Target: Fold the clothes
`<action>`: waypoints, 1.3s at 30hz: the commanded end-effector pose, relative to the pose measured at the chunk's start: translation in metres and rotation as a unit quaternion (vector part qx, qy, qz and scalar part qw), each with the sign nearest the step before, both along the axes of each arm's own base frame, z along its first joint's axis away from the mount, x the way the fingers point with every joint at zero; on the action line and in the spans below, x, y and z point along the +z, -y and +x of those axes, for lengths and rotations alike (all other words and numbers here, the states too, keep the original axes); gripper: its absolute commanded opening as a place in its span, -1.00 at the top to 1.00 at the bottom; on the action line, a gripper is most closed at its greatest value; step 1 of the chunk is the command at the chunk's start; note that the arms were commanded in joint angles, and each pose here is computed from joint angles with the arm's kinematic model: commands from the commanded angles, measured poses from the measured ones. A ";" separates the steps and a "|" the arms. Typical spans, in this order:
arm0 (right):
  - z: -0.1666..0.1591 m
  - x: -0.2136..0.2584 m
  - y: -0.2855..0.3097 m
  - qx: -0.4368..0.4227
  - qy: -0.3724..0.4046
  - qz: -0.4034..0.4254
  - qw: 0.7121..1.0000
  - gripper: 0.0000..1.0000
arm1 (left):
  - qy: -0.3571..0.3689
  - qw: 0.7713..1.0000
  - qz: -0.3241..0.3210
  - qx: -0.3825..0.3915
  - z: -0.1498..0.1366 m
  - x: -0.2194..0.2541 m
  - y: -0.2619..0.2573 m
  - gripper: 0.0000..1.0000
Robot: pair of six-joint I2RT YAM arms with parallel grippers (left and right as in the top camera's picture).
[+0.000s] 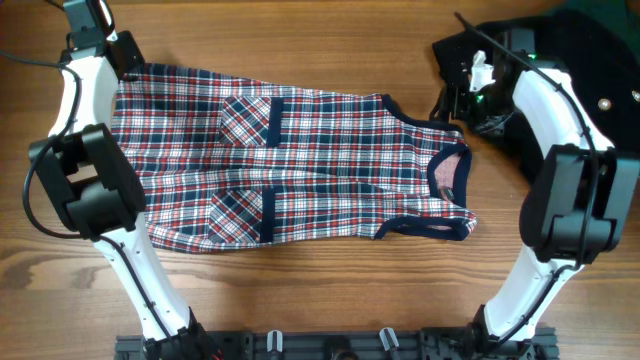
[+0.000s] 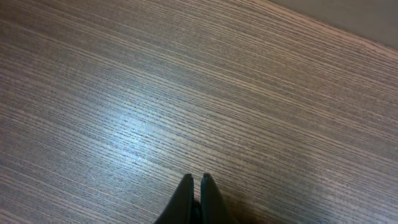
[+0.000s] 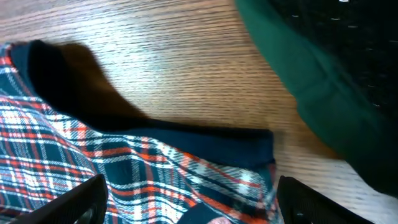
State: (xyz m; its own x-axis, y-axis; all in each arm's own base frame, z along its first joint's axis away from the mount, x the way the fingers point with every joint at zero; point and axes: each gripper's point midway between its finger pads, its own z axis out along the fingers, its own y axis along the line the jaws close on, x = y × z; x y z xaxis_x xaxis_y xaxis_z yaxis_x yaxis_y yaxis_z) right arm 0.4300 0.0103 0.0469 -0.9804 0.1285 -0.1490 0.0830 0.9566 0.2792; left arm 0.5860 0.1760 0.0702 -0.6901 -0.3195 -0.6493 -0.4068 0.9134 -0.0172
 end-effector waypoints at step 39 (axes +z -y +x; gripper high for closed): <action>0.065 -0.039 -0.132 0.255 0.184 0.033 0.949 -0.54 | -0.019 1.000 -0.003 0.001 -0.011 0.004 0.003 0.92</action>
State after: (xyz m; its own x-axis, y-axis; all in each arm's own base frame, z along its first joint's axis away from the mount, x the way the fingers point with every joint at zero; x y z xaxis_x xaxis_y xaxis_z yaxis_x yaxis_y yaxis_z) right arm 0.4959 0.1339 0.0153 -0.8012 -0.3280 -0.5005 -0.4902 0.8395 0.2346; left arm 0.5751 0.1730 0.0614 -0.7258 -0.3289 -0.6042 -0.4072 0.9133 -0.0081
